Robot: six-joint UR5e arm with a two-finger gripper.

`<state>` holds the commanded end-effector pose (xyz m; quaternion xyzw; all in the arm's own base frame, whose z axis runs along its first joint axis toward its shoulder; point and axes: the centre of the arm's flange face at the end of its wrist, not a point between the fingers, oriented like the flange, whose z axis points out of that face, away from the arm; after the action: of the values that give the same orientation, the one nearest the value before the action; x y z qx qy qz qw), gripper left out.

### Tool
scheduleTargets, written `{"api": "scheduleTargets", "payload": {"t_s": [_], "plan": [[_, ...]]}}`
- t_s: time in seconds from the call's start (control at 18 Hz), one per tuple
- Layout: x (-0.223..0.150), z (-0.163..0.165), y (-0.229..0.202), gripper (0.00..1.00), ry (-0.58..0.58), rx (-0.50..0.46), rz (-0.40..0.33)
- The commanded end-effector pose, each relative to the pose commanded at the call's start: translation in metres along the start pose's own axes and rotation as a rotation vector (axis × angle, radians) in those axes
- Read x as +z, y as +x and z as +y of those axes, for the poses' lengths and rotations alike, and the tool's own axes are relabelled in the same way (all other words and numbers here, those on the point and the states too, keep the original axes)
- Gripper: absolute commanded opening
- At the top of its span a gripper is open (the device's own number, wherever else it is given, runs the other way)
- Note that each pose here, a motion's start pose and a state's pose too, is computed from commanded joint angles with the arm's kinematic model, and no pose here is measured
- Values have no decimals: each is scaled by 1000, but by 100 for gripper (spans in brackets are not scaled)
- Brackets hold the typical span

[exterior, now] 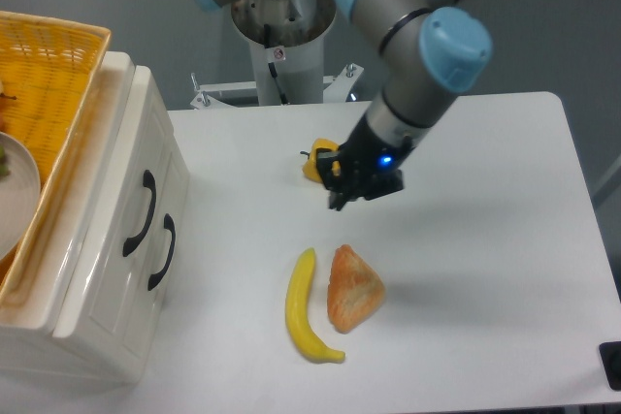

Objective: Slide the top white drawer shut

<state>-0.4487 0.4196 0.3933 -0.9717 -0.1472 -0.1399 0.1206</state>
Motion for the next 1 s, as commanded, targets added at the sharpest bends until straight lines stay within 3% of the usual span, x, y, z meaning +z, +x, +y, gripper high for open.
{"api": "scheduleTargets", "payload": {"t_s": [0.28,0.5,0.67,0.78,1.0], "plan": [[9,3,-34,28,-25,86,-46],[21,7,-56,42,-64,117,-80],[29,14,-72,66,-118,133,-112],[36,16,-85,99,-136,185,-147],[27,32,-110,100,-145,175,-184]]}}
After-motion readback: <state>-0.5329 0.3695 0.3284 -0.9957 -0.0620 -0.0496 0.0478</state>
